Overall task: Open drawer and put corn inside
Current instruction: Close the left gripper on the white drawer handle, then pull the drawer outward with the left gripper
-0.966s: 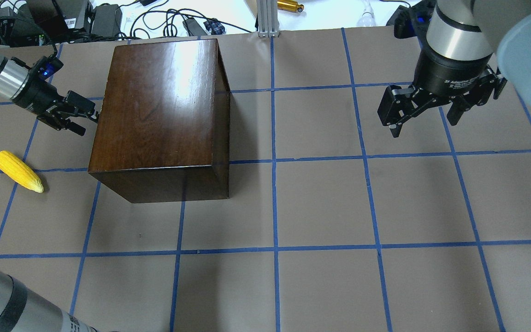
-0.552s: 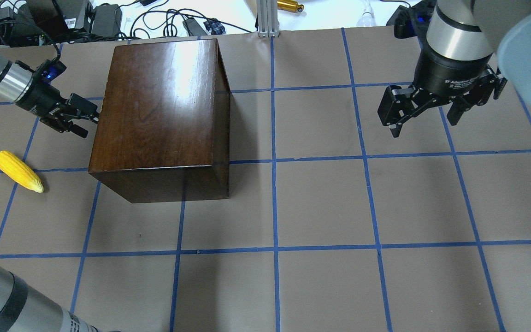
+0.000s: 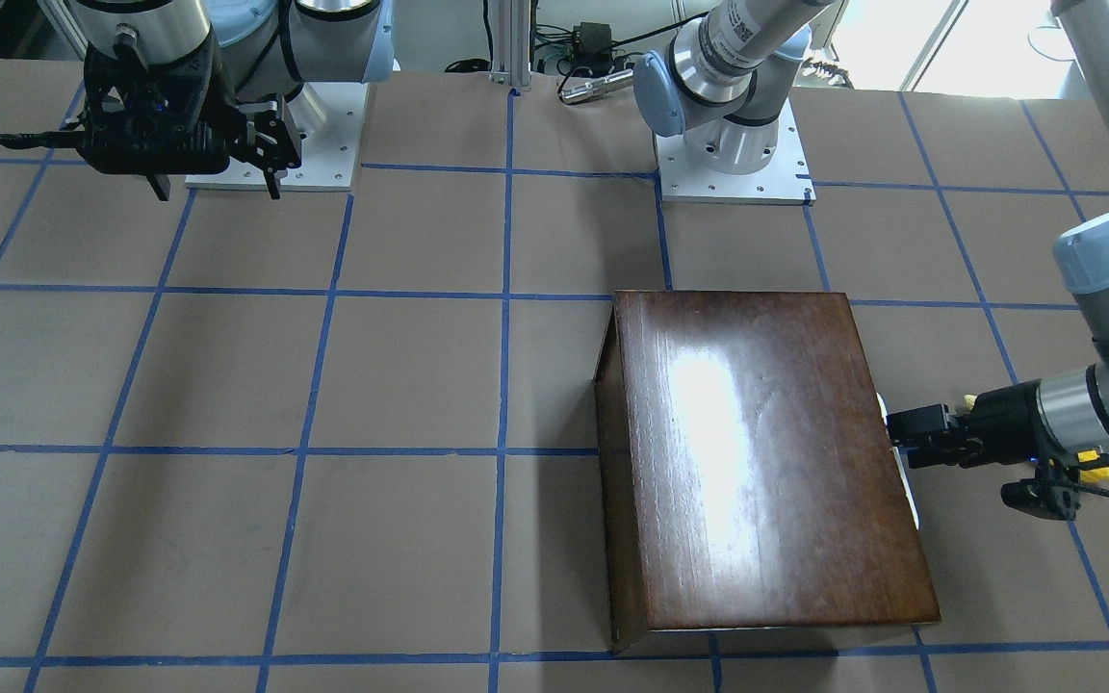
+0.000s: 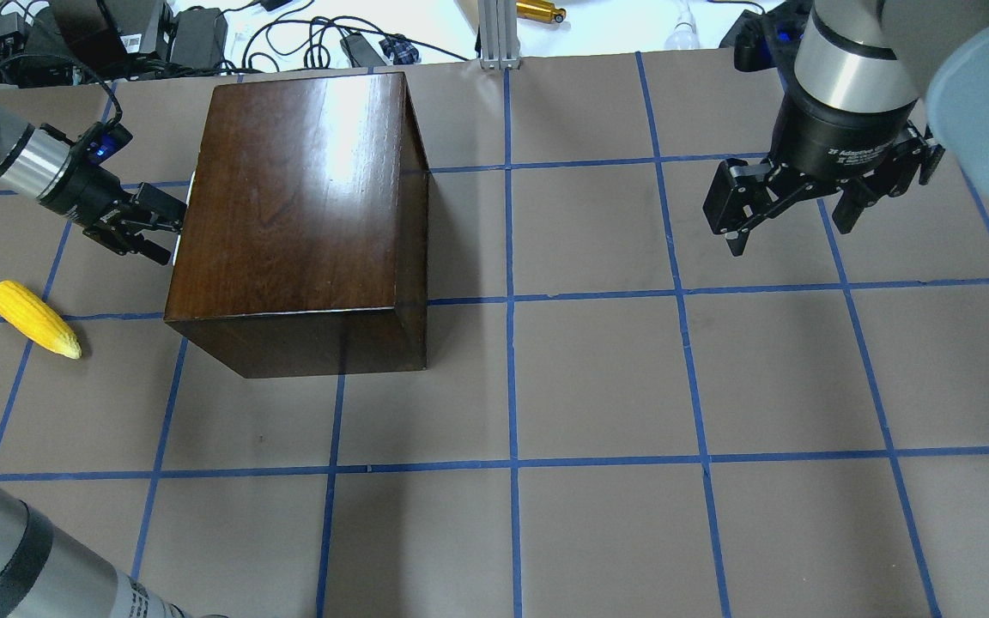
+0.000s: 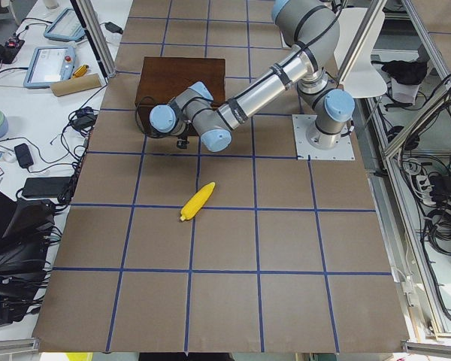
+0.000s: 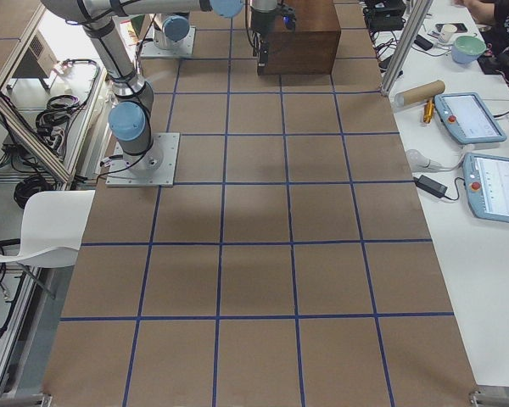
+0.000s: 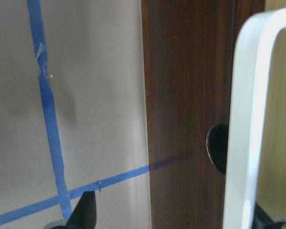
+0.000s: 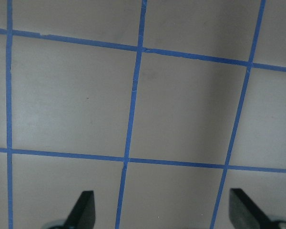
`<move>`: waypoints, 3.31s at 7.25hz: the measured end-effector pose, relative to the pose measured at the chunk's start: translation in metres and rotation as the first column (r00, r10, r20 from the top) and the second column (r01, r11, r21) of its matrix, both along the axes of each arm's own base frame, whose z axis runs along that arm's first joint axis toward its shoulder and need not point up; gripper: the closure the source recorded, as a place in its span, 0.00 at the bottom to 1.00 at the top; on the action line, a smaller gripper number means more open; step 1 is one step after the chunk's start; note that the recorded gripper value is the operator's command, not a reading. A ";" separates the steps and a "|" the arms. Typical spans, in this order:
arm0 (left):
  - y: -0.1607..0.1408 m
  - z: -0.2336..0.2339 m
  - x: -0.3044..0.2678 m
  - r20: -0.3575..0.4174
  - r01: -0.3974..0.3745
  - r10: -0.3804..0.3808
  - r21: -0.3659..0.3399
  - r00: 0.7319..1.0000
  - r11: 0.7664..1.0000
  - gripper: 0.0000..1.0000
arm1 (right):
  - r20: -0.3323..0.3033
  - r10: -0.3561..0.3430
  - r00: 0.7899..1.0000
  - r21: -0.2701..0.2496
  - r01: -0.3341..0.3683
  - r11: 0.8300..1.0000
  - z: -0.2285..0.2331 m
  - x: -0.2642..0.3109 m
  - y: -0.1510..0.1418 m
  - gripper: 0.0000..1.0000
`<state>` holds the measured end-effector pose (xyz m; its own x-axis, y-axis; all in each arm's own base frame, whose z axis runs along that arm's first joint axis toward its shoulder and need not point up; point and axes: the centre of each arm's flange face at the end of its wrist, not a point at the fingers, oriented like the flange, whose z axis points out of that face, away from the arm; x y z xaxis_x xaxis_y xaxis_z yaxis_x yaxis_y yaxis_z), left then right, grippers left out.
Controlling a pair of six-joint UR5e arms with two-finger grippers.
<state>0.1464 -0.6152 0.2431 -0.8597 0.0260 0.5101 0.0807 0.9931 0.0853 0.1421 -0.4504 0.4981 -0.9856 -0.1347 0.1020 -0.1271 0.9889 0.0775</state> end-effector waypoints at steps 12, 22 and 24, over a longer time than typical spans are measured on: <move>0.015 0.002 0.066 0.037 -0.073 0.074 -0.009 0.997 0.997 0.00 | 0.000 0.000 1.000 0.000 0.000 1.000 0.000 0.000 0.000 0.00; 0.033 0.003 0.117 0.079 -0.133 0.134 -0.021 0.988 0.991 0.00 | 0.000 0.000 1.000 0.000 0.000 1.000 0.000 0.000 0.000 0.00; 0.034 0.008 0.118 0.084 -0.136 0.137 -0.026 0.987 0.990 0.00 | 0.000 0.000 1.000 0.001 0.000 1.000 0.000 0.000 0.000 0.00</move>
